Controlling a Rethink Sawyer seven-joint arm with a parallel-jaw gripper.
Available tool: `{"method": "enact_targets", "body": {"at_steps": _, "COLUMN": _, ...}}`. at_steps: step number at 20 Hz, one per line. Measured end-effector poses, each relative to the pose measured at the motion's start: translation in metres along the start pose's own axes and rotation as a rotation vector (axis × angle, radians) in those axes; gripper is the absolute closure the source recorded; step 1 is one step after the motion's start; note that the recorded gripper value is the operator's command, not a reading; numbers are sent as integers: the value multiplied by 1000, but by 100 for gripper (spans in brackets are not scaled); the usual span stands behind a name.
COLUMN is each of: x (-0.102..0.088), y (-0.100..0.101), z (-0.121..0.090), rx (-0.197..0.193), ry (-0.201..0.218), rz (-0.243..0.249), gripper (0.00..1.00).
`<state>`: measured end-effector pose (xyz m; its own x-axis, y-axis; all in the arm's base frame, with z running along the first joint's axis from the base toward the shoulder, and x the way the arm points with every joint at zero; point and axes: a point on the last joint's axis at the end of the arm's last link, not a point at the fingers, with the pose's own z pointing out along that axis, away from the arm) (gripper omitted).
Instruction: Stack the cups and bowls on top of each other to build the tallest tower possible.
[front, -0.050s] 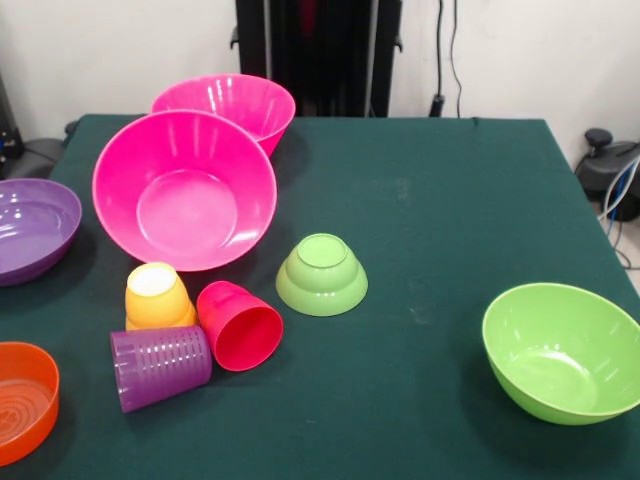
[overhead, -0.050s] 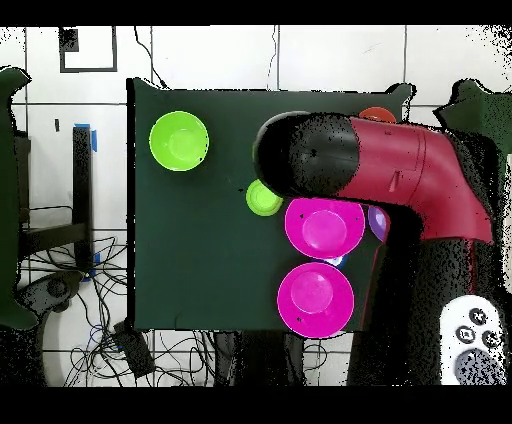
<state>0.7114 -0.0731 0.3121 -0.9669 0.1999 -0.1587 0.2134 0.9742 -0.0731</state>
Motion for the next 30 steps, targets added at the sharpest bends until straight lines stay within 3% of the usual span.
{"method": "enact_targets", "body": {"at_steps": 5, "x": 0, "y": -3, "z": 3, "rx": 0, "ry": 5, "rz": 5, "gripper": 0}}
{"method": "enact_targets", "body": {"at_steps": 11, "x": 3, "y": -4, "z": 23, "rx": -7, "ry": 38, "rz": 7, "gripper": 0}}
{"method": "enact_targets", "body": {"at_steps": 15, "x": 8, "y": -5, "z": 47, "rx": -14, "ry": 76, "rz": 8, "gripper": 0}}
{"method": "enact_targets", "body": {"at_steps": 16, "x": 12, "y": -3, "z": 61, "rx": -19, "ry": 100, "rz": 6, "gripper": 0}}
{"method": "enact_targets", "body": {"at_steps": 24, "x": 26, "y": 1, "z": 104, "rx": -33, "ry": 172, "rz": 1, "gripper": 0}}
{"method": "enact_targets", "body": {"at_steps": 30, "x": 34, "y": 4, "z": 132, "rx": -41, "ry": 205, "rz": -3, "gripper": 0}}
